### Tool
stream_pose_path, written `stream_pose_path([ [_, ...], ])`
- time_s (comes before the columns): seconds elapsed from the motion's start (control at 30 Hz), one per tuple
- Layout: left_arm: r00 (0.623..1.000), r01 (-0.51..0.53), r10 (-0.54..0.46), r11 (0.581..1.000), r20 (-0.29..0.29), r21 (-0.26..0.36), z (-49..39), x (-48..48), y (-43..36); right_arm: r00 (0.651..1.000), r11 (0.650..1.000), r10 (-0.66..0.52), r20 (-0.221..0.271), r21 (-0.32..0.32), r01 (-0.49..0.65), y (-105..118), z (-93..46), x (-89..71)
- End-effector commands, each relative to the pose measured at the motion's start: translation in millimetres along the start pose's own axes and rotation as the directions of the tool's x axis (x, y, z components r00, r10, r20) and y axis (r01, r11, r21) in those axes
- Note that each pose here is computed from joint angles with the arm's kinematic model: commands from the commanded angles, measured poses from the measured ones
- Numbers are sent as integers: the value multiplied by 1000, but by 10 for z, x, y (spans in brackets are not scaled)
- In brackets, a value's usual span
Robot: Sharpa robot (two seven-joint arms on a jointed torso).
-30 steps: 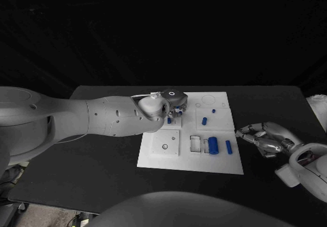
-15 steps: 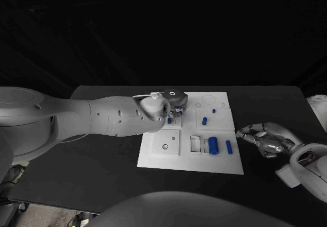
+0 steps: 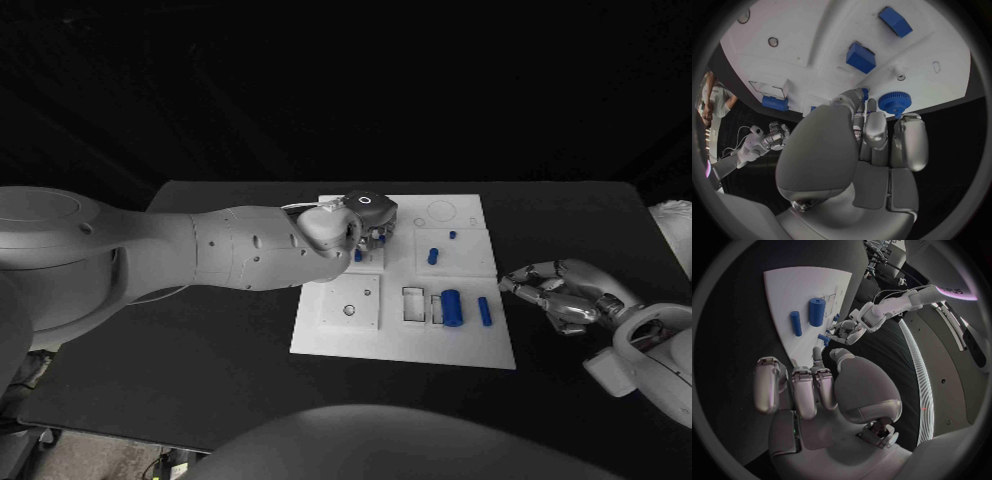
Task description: Assemble the parts on the task board
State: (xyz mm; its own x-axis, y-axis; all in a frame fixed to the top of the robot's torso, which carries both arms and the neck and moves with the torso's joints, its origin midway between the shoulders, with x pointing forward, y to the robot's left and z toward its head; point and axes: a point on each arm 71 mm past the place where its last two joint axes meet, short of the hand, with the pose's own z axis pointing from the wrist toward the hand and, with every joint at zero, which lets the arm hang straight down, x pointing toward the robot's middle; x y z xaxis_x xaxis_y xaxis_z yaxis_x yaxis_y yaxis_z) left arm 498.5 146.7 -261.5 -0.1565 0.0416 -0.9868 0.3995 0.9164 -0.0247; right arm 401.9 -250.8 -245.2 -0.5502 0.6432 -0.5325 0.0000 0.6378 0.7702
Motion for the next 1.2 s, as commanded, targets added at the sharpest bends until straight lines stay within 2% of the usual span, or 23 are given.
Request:
stream_pose_path([
  [0.03, 1000, 3, -3, 1000, -3, 5, 7, 4, -13, 1000, 1000, -10, -20, -4, 10, 3, 2, 19],
  [0.43, 999, 20, -20, 1000, 29, 12, -5, 31, -26, 1000, 1000, -10, -19, -3, 10, -2, 4, 16],
  [0.63, 996, 35, -36, 999, 77, 17, -28, 3, -6, 1000, 1000, -10, -19, -3, 10, -4, 1, 15],
  [0.8, 991, 44, -47, 999, 123, 30, -80, -48, 28, 1000, 1000, -10, -20, -3, 10, -6, 2, 14],
  [0.93, 989, 46, -51, 998, 138, 37, -147, -162, 104, 1000, 1000, -10, -21, -1, 10, -7, 0, 15],
  [1.07, 991, 65, -71, 996, 115, 60, -216, -298, 216, 1000, 1000, -9, -24, 2, 9, -11, 1, 16],
  [1.2, 994, 67, -72, 996, 77, 66, -318, -323, 332, 1000, 1000, -9, -23, 1, 9, -8, 4, 17],
])
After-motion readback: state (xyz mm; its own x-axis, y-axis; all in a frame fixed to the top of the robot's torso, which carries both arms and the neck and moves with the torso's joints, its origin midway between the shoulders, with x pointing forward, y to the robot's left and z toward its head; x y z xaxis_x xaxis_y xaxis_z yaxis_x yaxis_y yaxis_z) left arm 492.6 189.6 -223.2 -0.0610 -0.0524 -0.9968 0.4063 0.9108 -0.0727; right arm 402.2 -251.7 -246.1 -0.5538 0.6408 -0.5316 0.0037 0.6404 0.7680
